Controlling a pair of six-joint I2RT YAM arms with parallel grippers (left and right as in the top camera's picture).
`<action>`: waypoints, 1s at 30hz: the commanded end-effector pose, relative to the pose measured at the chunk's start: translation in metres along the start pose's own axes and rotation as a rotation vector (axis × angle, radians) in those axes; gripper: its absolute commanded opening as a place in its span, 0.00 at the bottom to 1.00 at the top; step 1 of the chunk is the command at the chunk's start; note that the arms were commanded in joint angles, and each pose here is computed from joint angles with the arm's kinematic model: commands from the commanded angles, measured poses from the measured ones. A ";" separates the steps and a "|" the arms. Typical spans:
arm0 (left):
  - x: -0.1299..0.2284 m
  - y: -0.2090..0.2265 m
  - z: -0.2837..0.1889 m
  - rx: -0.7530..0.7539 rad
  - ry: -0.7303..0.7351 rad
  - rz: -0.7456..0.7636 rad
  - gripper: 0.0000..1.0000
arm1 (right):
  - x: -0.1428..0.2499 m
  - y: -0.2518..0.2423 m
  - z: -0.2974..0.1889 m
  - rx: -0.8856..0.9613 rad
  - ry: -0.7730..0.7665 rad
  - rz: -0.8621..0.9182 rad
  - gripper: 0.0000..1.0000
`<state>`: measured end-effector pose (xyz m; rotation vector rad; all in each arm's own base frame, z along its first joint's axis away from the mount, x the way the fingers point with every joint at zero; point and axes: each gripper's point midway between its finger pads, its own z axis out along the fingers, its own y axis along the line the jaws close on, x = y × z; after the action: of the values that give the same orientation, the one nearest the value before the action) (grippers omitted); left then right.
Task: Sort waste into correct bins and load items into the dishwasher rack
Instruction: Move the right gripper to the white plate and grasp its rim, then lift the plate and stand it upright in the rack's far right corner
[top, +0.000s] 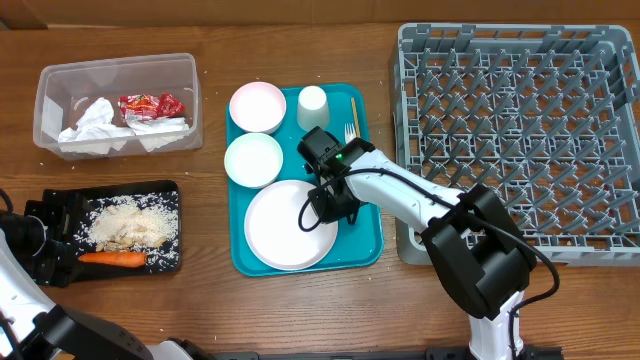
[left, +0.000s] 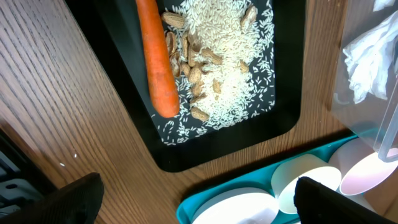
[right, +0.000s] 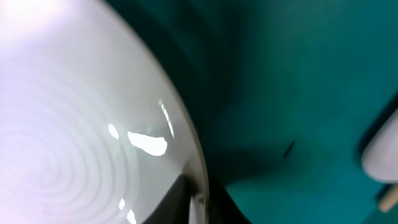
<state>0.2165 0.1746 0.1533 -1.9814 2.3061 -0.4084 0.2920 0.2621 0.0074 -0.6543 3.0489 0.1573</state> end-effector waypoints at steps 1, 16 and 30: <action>0.000 0.001 0.001 0.000 0.007 -0.018 1.00 | 0.001 -0.005 0.001 0.041 0.021 0.046 0.05; 0.000 0.001 0.001 0.000 0.007 -0.018 1.00 | -0.011 -0.029 -0.132 0.212 -0.040 0.069 0.04; 0.000 0.001 0.001 0.000 0.007 -0.018 1.00 | 0.017 -0.235 -0.305 0.580 -0.358 0.549 0.04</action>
<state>0.2165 0.1746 0.1534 -1.9811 2.3059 -0.4082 0.3657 0.0694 0.2563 0.0372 2.7696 -0.3530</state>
